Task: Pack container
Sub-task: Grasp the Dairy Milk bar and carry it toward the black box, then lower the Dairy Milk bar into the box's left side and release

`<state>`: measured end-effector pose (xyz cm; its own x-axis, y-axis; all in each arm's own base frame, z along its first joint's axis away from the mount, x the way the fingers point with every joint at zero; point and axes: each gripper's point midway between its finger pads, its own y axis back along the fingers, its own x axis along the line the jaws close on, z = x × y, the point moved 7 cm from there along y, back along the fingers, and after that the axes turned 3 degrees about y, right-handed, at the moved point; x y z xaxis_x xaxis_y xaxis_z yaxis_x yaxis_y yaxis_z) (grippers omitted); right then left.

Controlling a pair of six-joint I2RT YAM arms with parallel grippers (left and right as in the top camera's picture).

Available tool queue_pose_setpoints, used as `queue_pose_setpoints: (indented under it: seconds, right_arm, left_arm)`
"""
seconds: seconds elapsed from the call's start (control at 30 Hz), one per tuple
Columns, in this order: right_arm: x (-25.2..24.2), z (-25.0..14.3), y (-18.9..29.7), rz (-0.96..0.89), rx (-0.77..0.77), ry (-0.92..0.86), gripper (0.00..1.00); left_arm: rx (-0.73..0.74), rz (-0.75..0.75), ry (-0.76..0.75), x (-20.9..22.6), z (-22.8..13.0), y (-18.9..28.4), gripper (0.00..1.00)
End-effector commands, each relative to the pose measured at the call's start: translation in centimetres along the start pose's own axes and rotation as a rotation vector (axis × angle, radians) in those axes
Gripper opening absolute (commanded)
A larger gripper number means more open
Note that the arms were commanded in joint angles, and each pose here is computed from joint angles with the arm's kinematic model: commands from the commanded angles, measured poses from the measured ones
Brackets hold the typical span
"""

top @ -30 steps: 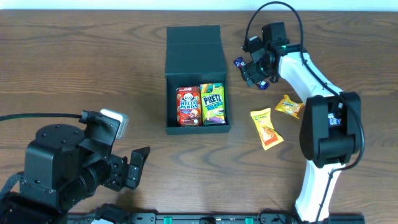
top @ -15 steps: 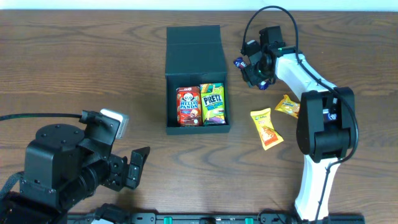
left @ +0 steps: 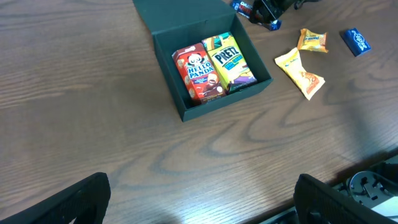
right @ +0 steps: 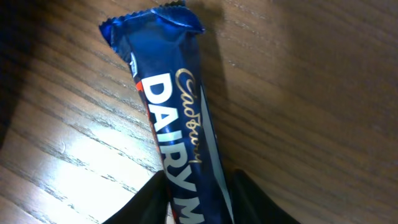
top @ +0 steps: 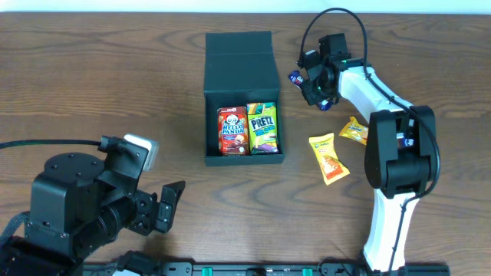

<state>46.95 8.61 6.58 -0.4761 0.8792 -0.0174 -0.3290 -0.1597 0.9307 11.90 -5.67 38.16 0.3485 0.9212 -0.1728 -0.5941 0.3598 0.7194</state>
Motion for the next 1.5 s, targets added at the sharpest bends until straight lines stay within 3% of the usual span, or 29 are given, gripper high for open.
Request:
queue_pose_setpoints:
  seconds: [0.0, 0.33, 0.93, 1.17, 1.47]
  right_arm:
    - [-0.2, 0.0, -0.5, 0.007, 0.003, -0.057, 0.23]
    - [0.5, 0.5, 0.2, 0.036, -0.015, -0.273, 0.02]
    - [10.0, 6.5, 15.3, 0.178, -0.307, -0.377, 0.01]
    - [16.1, 6.6, 15.2, 0.253, -0.256, -0.468, 0.02]
    - [22.0, 5.7, 14.8, 0.088, -0.279, -0.589, 0.02]
  left_arm:
    - [-0.014, -0.008, -0.009, -0.1, 0.2, 0.4, 0.95]
    - [-0.014, -0.008, -0.009, -0.1, 0.2, 0.4, 0.95]
    - [-0.014, -0.008, -0.009, -0.1, 0.2, 0.4, 0.95]
    - [-0.014, -0.008, -0.009, -0.1, 0.2, 0.4, 0.95]
    - [-0.014, -0.008, -0.009, -0.1, 0.2, 0.4, 0.95]
